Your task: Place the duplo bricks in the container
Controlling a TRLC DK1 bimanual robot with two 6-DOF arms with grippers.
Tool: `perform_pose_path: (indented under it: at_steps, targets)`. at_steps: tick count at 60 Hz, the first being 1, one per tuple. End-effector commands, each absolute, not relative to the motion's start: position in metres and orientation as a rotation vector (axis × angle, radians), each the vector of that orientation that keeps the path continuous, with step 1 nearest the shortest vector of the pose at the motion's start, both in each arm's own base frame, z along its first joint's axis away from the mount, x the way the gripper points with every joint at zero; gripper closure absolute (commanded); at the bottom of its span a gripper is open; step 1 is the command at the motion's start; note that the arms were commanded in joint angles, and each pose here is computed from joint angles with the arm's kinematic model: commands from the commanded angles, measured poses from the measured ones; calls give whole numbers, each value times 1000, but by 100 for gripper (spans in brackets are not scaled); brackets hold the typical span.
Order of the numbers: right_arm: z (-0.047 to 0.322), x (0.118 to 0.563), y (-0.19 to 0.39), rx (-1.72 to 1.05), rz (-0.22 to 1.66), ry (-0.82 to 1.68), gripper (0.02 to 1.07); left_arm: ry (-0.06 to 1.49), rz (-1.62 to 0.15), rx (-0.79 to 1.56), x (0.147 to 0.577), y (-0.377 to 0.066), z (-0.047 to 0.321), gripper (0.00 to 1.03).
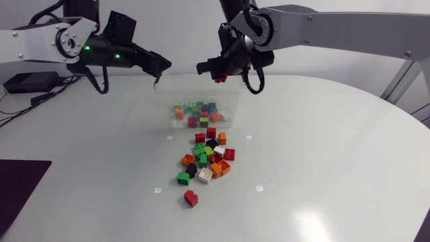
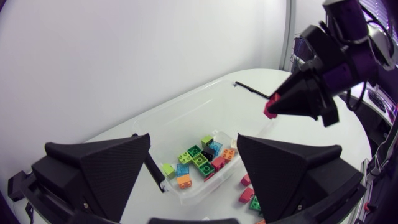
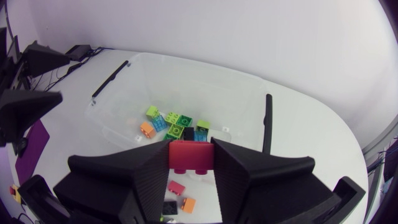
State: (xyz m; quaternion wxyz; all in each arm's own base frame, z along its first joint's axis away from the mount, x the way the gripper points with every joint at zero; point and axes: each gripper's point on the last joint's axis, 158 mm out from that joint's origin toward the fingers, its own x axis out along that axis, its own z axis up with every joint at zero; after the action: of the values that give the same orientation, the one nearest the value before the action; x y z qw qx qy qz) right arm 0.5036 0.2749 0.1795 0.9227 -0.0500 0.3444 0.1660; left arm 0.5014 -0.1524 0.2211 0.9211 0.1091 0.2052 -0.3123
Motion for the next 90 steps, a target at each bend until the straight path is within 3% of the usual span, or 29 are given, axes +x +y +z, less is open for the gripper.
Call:
perform_pose_path:
  at_steps: [1, 35, 39, 47, 50, 61, 90]
  targets:
    - [182, 518, 285, -104, 356, 679, 76, 468, -677, 255, 480, -144, 201, 6]
    - [152, 565, 314, -105, 358, 666, 74, 632, -810, 351, 403, -139, 121, 5]
    - [145, 570, 316, -110, 353, 674, 63, 650, -839, 368, 394, -143, 110, 5]
    - [141, 577, 316, -119, 345, 696, 28, 687, -879, 381, 379, -152, 93, 6]
    - [144, 577, 316, -122, 346, 696, 19, 703, -895, 381, 373, -156, 88, 6]
    - [167, 572, 311, -121, 338, 678, 12, 805, -927, 415, 345, -173, 75, 6]
    - [200, 536, 269, -90, 271, 628, 10, 1151, -811, 350, 303, -196, 47, 6]
